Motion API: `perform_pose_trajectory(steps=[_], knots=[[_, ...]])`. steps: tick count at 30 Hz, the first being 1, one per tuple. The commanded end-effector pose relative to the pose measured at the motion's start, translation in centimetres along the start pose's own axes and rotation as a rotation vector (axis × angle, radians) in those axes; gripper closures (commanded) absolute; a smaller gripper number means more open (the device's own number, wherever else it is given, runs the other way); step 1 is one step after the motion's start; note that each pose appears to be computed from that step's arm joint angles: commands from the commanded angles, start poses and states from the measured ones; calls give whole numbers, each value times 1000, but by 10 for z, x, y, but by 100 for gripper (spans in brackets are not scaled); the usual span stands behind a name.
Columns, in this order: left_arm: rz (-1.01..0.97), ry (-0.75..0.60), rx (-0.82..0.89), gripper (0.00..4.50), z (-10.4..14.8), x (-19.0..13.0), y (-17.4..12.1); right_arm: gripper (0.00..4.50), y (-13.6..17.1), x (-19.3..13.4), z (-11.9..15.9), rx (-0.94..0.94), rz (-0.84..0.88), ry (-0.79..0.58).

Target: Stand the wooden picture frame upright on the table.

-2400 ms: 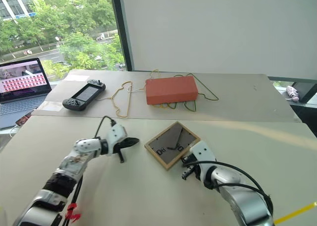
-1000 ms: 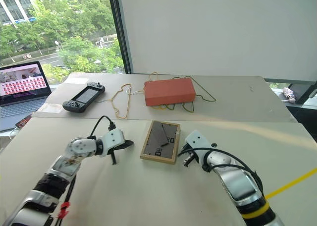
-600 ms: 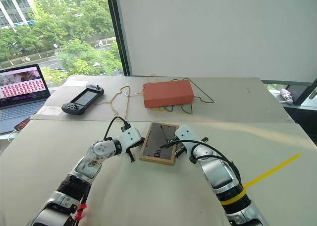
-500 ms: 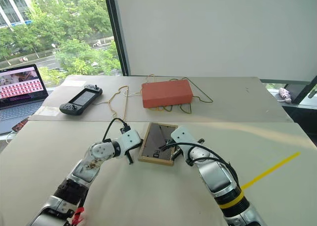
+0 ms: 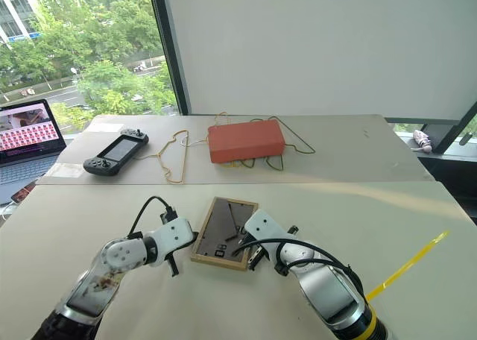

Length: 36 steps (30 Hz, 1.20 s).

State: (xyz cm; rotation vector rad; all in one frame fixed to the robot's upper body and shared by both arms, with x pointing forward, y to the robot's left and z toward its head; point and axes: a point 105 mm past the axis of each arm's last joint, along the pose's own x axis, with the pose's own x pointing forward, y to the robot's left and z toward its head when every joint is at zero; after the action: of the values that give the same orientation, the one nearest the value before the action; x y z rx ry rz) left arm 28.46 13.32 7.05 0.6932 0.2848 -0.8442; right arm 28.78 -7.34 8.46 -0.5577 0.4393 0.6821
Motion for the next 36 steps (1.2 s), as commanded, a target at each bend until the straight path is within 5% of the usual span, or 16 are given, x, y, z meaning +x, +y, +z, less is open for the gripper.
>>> perform_pose_trajectory(steps=[1, 13, 22, 24, 26, 30, 36], knots=[[-121, 39, -94, 450, -13, 5, -28, 441, 7, 4, -7, 44, 34, 23], [-267, -99, -55, 450, 15, 22, -40, 441, -27, 3, -26, 52, -61, 53], [-208, -44, -10, 450, -2, 13, -15, 441, -28, -3, -26, 74, -71, 48], [-133, -69, 109, 450, 0, -1, 10, 441, -30, -6, -30, 80, -74, 55], [-66, -147, 411, 450, 8, -13, 29, 441, -32, -8, -34, 79, -75, 62], [8, -265, 684, 450, 12, -18, 43, 441, -35, -10, -35, 93, -74, 55], [-26, -461, 1020, 254, 6, -21, 28, 450, -41, -14, -36, 119, -85, 40]])
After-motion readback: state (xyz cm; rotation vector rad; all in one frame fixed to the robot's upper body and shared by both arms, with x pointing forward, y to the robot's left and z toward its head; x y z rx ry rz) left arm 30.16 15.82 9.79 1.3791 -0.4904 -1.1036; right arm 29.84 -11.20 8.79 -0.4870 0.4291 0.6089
